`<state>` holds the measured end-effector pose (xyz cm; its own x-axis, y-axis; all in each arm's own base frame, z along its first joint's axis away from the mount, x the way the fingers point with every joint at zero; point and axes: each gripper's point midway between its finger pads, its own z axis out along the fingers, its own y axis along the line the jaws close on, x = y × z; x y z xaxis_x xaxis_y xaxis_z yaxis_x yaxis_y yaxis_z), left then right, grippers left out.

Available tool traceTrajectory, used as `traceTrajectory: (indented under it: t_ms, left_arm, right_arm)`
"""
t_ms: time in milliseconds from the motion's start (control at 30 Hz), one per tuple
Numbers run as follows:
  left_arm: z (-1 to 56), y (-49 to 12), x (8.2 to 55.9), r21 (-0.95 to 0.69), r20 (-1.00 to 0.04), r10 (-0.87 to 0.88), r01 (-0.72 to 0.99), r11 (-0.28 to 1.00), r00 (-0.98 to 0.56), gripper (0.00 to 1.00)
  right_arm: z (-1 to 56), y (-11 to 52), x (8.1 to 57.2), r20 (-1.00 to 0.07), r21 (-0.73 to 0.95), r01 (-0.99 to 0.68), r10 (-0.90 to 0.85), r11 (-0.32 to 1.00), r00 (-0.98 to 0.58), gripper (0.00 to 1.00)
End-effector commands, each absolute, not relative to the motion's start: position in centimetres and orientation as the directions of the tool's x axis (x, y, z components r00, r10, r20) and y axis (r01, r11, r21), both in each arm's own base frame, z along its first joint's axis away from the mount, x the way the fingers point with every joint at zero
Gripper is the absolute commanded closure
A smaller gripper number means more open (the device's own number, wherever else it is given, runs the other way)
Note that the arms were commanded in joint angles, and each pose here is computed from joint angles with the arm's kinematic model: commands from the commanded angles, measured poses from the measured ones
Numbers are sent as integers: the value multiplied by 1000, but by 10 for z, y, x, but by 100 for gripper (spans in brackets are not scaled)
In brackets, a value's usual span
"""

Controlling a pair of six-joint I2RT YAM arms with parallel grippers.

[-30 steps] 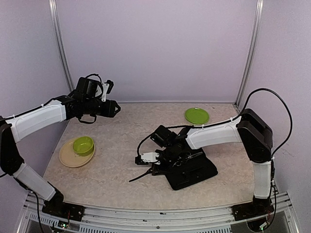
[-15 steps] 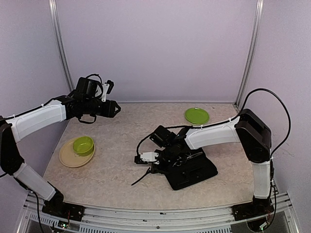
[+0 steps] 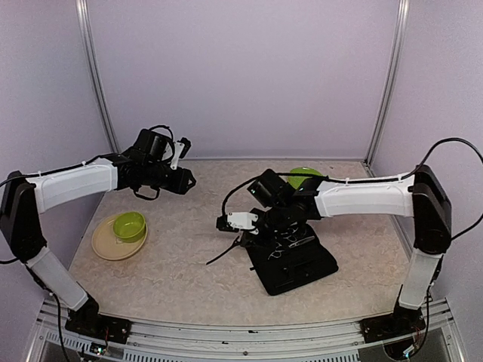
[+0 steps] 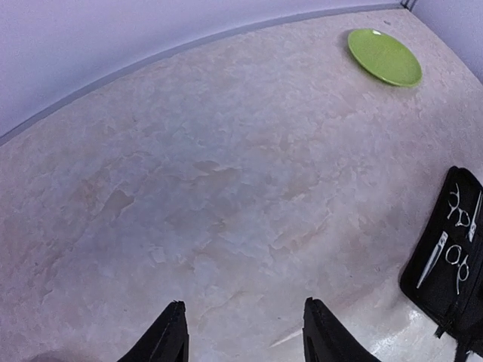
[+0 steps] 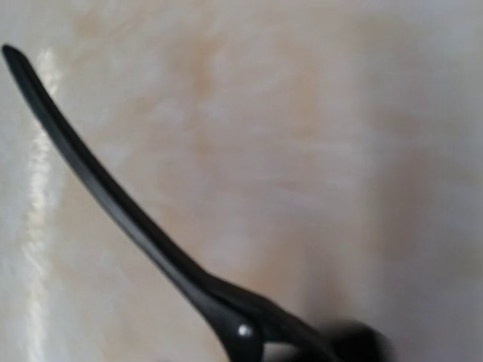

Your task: Sort the hair-cutting tools

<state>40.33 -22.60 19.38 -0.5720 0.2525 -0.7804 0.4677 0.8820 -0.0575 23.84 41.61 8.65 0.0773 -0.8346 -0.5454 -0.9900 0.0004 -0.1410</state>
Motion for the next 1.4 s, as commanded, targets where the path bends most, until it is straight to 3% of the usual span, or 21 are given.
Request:
traceTrajectory:
  t_ms: [0,167,333,533,667,900,1367]
  left_arm:
    - [172,-268,383,40,-727,398,545,837,-559,49]
    - [119,-306,340,168,-585,586,623,764,-561,52]
    - [90,-330,307,127,-529,634,685,717,-565,58]
    - [70,-399,211,-52,-482,789,911,408,-381,63]
    - [49,-418,173,-123,-412,849,943,308,-331,66]
    - [32,-428,152,-198,-380,869,945,259,-317,69]
    - [21,-432,146,-220,-372,875,945,241,-310,68]
  right_arm:
    - [135,363,265,-559,-230,-969,-828,96,50,100]
    - [134,280,275,-517,-252,-946,-855,202,-44,100]
    - [123,205,261,-466,-265,-924,-875,276,-128,100]
    - [97,139,233,-366,-245,-909,-901,336,-234,100]
    - [87,109,220,-313,-250,-906,-914,342,-258,100]
    - [78,88,209,-239,-269,-916,-942,298,-236,100]
    - [73,104,227,-270,-237,-930,-939,281,-215,100]
